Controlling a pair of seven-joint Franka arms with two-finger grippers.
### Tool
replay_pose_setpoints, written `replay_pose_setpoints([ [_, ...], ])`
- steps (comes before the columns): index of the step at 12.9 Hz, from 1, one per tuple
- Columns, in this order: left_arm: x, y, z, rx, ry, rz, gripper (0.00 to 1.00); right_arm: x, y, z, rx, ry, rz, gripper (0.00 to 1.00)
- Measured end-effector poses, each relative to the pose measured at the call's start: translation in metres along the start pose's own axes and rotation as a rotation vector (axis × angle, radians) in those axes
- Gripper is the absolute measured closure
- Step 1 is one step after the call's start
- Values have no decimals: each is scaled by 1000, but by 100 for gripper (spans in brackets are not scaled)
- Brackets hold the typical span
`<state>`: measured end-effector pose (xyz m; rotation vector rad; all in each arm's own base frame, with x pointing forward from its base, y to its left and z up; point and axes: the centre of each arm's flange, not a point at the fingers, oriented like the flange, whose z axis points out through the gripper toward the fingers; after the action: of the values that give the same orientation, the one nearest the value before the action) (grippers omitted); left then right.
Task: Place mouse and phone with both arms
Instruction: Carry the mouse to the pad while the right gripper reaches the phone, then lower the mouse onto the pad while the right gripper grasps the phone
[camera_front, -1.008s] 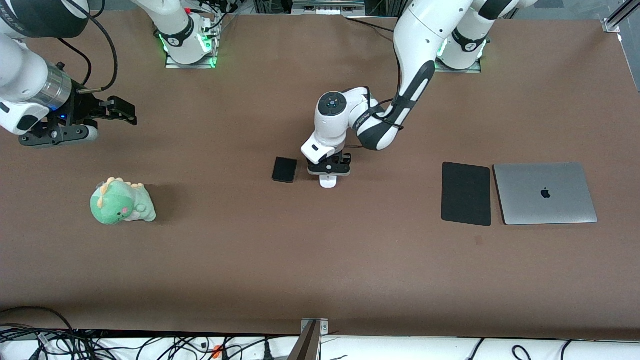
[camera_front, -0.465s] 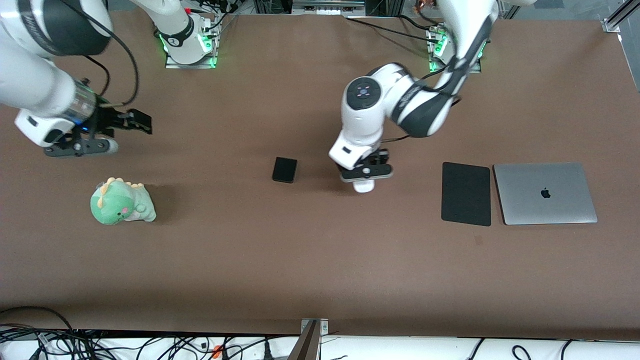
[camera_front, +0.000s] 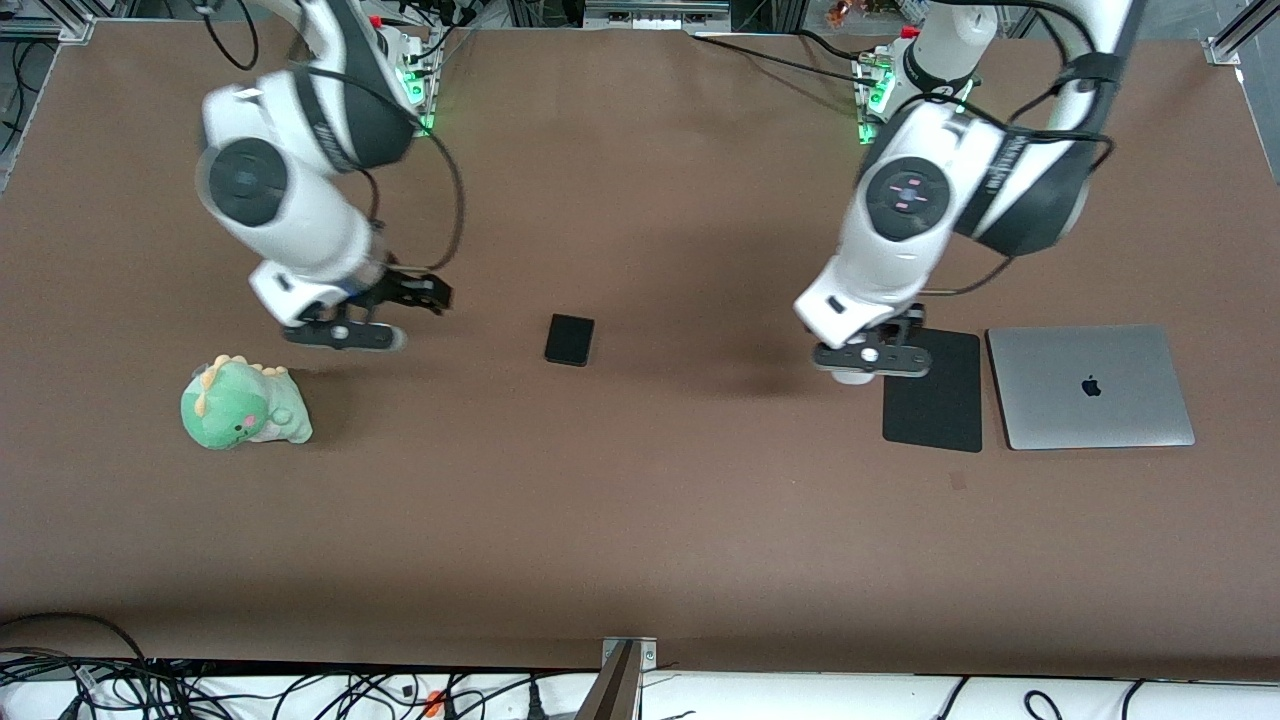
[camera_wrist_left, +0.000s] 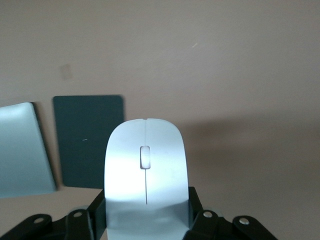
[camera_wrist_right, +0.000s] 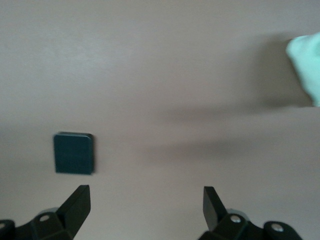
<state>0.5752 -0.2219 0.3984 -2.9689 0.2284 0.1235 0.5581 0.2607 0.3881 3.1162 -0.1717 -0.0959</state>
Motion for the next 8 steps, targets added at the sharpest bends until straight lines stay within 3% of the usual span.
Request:
replay_pose_setpoints([
  [3,-8,-74,38,10,-62,90,38,-16,-70,67,13,53,51,0],
  [6,-14,-137,90,-5,-21,155,38,-29,-111,126,36,99,73,0],
  [8,-30,-146,136,-26,7,153,38,-37,-125,163,34,107,71,0],
])
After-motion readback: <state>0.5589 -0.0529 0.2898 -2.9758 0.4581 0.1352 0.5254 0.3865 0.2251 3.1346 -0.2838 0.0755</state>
